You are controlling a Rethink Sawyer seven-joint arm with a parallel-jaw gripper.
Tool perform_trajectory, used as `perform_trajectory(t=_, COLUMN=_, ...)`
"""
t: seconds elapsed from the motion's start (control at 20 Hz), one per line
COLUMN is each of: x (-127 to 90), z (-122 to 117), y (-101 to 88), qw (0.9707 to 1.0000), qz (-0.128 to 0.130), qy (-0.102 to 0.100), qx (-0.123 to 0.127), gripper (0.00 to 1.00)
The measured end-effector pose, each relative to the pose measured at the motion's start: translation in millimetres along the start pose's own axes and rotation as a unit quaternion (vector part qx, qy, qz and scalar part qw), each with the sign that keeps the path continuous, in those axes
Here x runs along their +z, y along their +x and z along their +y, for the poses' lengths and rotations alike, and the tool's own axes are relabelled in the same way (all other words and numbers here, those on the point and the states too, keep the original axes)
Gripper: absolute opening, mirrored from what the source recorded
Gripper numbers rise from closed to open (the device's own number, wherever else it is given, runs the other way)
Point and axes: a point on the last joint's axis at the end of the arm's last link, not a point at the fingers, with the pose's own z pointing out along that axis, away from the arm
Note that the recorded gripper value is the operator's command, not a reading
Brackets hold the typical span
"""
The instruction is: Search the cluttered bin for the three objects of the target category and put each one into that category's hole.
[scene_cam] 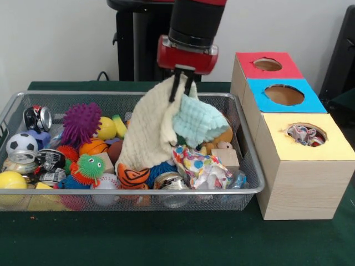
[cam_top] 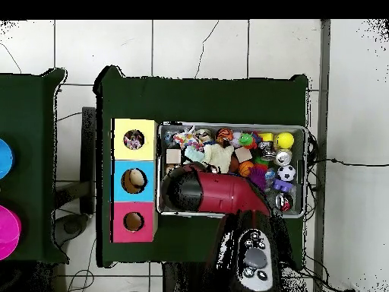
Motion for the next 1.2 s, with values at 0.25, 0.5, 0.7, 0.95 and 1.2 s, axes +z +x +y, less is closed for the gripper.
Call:
perform_trajectory(t=0.25, x=-15, z=-40, y=-9.6, qw=0.9997, qz=-0.012, qy=0.012, qx=0.015, gripper=0.0)
perform_trajectory(t=0.5, x=-15, z=-69, y=-19.2, qw=0.9993, qz=-0.025, qy=0.024, qx=0.012, gripper=0.0)
perform_trajectory(t=0.7, x=-12, z=-82, y=-23.2, qw=0.9993, qz=-0.027, qy=0.026, qx=0.006, gripper=0.0)
perform_trajectory(t=0.95, x=-7, z=-95, y=-28.0, qw=0.999, qz=-0.035, qy=0.029, qx=-0.006, gripper=0.0)
perform_trajectory(t=1.2, x=-3, z=-103, y=-28.8, qw=0.9987, qz=-0.037, qy=0.031, qx=-0.013, gripper=0.0)
